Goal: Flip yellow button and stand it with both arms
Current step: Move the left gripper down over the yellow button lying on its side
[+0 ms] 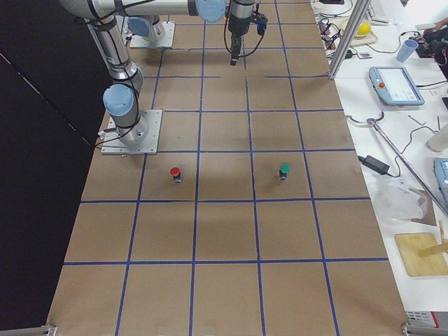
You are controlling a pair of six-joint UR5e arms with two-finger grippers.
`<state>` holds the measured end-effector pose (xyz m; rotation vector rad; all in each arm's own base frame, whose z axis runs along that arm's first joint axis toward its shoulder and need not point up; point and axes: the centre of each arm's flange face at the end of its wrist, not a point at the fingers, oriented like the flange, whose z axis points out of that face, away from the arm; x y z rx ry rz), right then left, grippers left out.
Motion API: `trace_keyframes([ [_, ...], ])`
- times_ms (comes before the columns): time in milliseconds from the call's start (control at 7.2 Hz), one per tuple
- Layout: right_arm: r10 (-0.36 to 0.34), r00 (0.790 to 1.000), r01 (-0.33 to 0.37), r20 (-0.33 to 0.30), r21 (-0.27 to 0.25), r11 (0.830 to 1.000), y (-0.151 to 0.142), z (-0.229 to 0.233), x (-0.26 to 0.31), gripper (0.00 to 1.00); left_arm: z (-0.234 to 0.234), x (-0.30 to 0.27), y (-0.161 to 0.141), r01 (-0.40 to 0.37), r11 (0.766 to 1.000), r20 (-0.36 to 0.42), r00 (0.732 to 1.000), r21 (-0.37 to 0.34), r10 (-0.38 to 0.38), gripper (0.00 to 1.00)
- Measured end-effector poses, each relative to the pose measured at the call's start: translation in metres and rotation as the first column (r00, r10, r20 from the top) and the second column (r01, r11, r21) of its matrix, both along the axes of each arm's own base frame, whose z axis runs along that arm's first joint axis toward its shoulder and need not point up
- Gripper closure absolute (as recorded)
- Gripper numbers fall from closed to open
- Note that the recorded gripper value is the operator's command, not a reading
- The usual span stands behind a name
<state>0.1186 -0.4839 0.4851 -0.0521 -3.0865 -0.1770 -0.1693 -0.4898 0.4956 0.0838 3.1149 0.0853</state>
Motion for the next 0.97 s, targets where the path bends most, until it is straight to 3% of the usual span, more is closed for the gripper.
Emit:
trace_keyframes([
  [556, -0.016, 1.0, 0.016, 0.007, 0.008, 1.0, 0.0, -0.002, -0.007, 0.0, -0.005, 0.009, -0.006, 0.034, 0.999, -0.002, 0.999, 0.009, -0.034, 0.0],
  [972, -0.02, 1.0, 0.02, 0.009, 0.006, 1.0, -0.001, -0.002, -0.008, 0.0, -0.02, 0.103, -0.019, -0.028, 0.998, -0.013, 1.0, 0.059, 0.029, 0.0],
])
